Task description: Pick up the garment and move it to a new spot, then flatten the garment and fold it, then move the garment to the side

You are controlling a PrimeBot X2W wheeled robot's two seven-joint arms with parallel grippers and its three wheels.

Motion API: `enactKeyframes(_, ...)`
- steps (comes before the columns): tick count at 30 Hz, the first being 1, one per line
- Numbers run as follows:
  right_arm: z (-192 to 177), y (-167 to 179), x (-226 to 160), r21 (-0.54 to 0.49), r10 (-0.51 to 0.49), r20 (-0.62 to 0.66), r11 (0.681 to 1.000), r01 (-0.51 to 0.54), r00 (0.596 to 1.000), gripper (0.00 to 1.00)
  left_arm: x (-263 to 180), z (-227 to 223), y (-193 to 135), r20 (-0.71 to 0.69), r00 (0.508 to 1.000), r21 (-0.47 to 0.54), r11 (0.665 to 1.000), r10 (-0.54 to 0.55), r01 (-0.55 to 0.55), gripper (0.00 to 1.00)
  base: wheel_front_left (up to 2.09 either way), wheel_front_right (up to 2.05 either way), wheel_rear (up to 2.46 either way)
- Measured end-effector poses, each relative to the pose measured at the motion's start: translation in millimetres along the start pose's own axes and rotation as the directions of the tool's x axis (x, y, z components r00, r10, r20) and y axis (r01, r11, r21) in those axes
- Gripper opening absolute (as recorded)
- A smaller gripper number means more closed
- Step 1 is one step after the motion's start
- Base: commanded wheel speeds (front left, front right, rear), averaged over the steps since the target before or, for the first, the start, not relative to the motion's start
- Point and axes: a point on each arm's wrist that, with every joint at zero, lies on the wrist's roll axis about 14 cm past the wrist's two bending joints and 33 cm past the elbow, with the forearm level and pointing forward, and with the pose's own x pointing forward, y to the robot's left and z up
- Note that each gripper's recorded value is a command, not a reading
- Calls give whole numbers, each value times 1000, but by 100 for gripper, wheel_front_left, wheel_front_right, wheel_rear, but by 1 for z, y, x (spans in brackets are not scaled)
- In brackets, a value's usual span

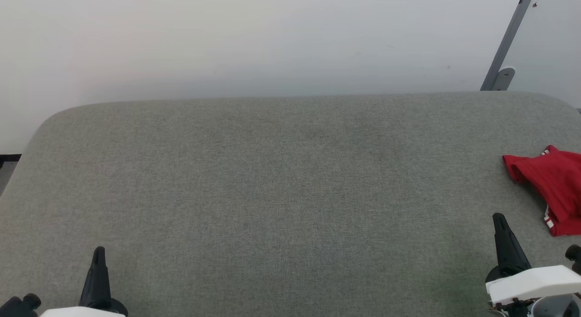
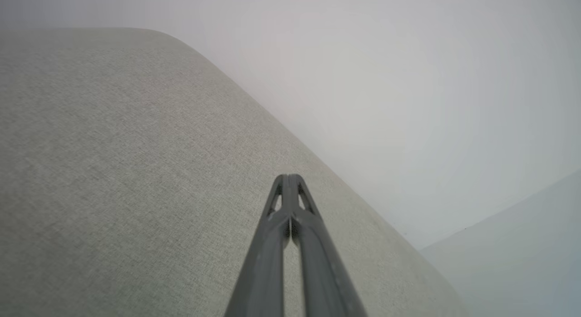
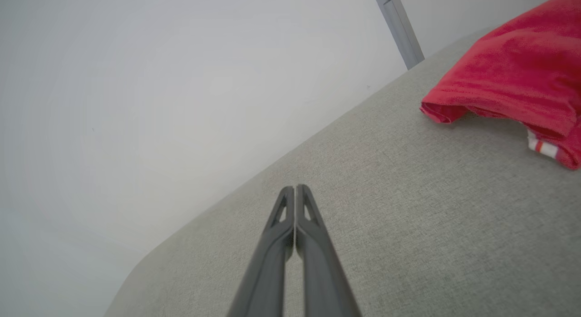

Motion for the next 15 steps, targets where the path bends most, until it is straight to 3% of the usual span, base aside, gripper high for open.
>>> enactKeyframes(15, -3, 5, 5, 197, -6, -13, 980, 9, 1000, 0, 10, -5, -11, -20, 1000, -187, 982, -14, 10, 0, 0, 0, 0)
